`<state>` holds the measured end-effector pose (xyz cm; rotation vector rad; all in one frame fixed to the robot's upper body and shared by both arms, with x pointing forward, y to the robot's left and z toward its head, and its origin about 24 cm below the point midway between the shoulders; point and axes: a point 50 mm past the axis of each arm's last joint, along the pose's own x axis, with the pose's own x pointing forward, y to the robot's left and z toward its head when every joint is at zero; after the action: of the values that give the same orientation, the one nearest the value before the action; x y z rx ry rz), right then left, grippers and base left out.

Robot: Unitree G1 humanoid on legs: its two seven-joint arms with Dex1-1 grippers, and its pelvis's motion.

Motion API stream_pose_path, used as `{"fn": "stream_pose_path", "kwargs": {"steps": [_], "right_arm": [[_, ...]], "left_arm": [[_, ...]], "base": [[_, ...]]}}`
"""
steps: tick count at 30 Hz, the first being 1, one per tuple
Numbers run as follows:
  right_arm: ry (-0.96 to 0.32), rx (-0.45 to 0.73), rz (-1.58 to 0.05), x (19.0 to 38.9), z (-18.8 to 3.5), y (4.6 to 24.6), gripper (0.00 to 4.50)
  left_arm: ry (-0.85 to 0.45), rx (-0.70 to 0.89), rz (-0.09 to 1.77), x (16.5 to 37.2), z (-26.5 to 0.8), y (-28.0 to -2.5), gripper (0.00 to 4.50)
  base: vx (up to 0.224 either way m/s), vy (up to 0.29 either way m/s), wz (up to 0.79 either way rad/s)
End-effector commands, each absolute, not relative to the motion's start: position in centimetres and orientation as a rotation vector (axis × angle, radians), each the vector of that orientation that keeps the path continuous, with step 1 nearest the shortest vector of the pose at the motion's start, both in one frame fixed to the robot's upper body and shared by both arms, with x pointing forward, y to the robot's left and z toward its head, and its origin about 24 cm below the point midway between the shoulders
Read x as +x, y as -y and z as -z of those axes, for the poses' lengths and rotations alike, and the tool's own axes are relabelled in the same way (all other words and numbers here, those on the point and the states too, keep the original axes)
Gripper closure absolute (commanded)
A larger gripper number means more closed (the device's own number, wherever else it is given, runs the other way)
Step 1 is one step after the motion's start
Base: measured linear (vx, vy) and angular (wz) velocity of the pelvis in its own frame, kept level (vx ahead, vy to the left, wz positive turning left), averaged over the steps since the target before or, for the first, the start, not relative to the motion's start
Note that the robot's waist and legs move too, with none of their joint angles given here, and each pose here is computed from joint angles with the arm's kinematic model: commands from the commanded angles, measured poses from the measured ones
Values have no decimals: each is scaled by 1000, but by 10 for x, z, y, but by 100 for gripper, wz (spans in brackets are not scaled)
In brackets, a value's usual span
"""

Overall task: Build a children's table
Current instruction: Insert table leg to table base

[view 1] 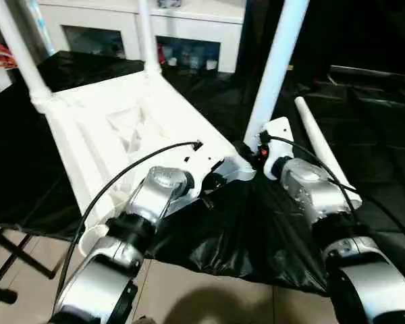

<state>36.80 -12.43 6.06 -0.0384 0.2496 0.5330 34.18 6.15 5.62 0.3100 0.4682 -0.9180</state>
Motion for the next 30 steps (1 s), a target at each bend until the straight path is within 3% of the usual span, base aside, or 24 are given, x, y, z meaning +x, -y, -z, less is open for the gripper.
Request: {"fn": "stream_pose_path", "kwargs": {"steps": [1, 10, 11, 14, 17, 19, 26, 30], "right_arm": [[-523, -51, -529, 342, -2, 124, 259], [-450, -38, -529, 349, -13, 120, 259], [-436, -31, -537, 350, -15, 120, 224], [-391, -2, -570, 353, -24, 118, 184], [-365, 10, -606, 354, -29, 117, 179], [-353, 11, -626, 354, -31, 117, 145], [-314, -19, -754, 349, -39, 124, 91], [-314, -52, -856, 340, -42, 134, 91]], "left_arm": [[-298, 282, 1012, 340, -89, -35, 450], [-280, 321, 1044, 340, -92, -43, 450], [-279, 325, 1049, 339, -92, -44, 450], [-278, 332, 1071, 338, -93, -47, 450], [-278, 339, 1092, 337, -93, -50, 450], [-278, 345, 1105, 337, -93, -51, 450], [-267, 377, 1205, 335, -94, -63, 450], [-271, 395, 1309, 329, -92, -73, 450]], "base": [[0, 0, 0], [0, 0, 0], [0, 0, 0], [0, 0, 0], [0, 0, 0], [0, 0, 0], [0, 0, 0], [0, 0, 0]]}}
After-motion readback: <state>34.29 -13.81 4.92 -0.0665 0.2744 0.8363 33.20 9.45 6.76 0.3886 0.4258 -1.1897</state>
